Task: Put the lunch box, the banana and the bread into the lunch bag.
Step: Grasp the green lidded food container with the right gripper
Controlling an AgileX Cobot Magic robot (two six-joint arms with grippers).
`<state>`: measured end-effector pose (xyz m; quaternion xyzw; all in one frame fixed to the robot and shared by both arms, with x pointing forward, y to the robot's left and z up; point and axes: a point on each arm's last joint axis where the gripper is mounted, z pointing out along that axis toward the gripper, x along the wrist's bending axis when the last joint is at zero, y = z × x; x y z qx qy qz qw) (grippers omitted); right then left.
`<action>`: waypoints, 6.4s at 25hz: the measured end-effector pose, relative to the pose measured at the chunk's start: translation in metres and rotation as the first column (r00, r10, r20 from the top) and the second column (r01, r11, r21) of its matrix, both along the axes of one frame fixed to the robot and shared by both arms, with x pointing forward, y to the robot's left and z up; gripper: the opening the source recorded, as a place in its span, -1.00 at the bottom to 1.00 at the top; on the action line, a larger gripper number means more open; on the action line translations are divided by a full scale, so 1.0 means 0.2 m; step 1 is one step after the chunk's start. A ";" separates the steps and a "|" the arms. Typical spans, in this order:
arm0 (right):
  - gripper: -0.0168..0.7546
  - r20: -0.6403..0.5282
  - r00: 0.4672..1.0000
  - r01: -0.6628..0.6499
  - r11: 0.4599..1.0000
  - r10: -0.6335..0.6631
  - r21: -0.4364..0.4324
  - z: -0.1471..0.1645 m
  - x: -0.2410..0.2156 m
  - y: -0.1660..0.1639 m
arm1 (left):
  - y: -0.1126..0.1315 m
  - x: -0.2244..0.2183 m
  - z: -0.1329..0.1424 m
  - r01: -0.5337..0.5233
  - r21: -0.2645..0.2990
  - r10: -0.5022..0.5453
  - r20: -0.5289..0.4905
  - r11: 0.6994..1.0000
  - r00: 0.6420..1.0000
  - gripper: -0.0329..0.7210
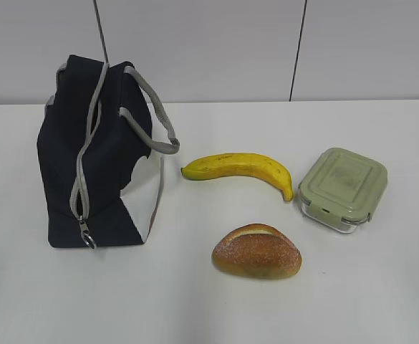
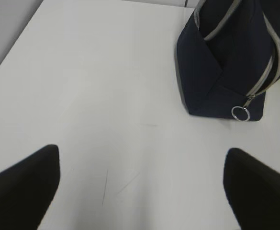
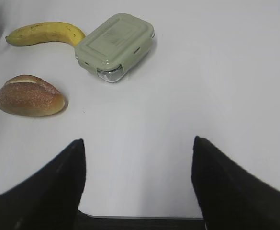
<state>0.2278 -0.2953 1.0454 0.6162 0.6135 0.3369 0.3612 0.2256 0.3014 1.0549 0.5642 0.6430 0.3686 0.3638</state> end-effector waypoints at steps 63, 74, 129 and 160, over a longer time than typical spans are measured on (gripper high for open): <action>0.37 0.000 1.000 0.000 1.000 0.000 0.000 0.00 0.00 0.00 | -0.32 2.04 0.18 0.274 -0.338 -0.424 -0.535 0.900 0.731 0.23; 0.37 0.000 1.000 0.000 1.000 0.000 0.000 0.00 0.00 0.00 | -0.32 2.09 0.09 0.257 -0.340 -0.418 -0.581 0.904 0.698 -0.30; 0.37 -0.211 0.976 0.009 0.966 0.047 0.259 0.17 0.73 0.02 | -0.34 2.07 0.09 0.248 -0.402 -0.457 -0.590 0.881 0.665 -0.92; 0.41 -0.431 0.873 0.138 0.733 0.227 0.666 -0.42 1.56 -0.31 | -0.34 2.07 0.09 0.248 -0.402 -0.457 -0.590 0.881 0.666 -0.92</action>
